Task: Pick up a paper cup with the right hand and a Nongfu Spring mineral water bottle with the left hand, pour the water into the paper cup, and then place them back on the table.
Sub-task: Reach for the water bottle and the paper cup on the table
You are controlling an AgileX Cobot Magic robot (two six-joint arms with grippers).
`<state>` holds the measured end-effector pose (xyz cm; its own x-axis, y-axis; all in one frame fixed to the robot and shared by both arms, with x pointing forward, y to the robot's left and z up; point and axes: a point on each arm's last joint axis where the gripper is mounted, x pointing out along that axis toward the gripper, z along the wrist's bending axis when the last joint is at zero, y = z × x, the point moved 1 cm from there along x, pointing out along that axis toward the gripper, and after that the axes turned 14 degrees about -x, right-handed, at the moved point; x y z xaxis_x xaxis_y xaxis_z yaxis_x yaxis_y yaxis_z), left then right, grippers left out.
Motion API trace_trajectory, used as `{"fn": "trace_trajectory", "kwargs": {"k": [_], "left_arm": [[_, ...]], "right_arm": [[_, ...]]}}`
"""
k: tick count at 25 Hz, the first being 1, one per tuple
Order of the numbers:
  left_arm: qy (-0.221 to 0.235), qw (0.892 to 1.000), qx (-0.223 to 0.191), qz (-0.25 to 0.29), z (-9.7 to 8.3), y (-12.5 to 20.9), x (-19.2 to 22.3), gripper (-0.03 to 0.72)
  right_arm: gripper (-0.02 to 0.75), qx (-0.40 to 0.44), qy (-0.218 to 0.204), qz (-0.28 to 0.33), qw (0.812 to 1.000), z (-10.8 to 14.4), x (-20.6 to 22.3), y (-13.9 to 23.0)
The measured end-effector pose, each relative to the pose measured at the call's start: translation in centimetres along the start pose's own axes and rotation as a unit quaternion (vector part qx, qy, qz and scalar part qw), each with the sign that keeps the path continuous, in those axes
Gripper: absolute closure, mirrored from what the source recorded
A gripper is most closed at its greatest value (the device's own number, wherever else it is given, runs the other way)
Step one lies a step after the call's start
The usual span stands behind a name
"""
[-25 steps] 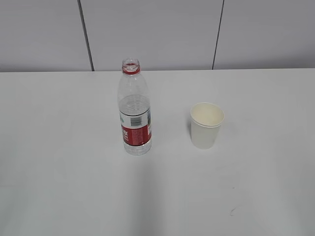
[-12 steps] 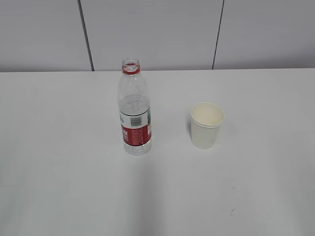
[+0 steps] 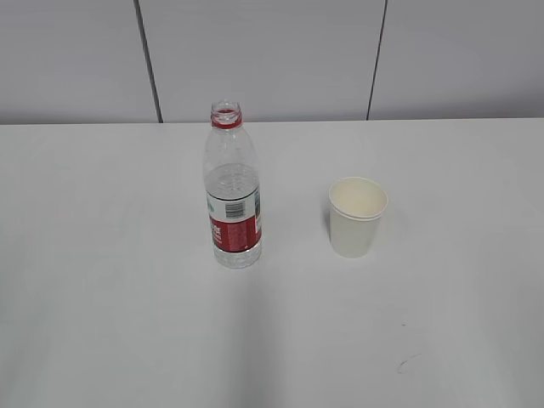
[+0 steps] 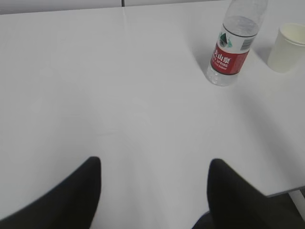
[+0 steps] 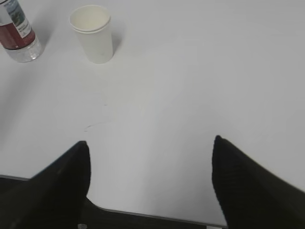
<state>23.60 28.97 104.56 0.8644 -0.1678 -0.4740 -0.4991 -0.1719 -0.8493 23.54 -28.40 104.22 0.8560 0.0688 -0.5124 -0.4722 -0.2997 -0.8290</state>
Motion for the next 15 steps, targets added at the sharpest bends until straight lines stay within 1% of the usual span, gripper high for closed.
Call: {"fn": "trace_trajectory", "kwargs": {"k": [4,6,11,15], "left_arm": [[0.001,1.0,0.0,-0.002,0.0,0.0,0.0,0.249],[0.003,1.0,0.0,-0.015,-0.1,-0.4,-0.2,0.249],[0.014,0.996,0.017,-0.089,-0.4,-1.9,-0.6,0.249],[0.019,0.989,0.024,-0.144,-0.5,-3.0,-0.8,0.249]], "right_arm": [[0.148,-0.003,-0.002,0.0,1.0,0.0,0.1,0.0],[0.148,-0.004,-0.002,-0.004,1.0,0.0,0.1,-0.1],[0.147,-0.01,0.008,-0.026,1.0,-0.2,-0.2,-0.6],[0.147,-0.017,0.03,-0.074,0.997,-0.6,-0.3,-1.6]]}}
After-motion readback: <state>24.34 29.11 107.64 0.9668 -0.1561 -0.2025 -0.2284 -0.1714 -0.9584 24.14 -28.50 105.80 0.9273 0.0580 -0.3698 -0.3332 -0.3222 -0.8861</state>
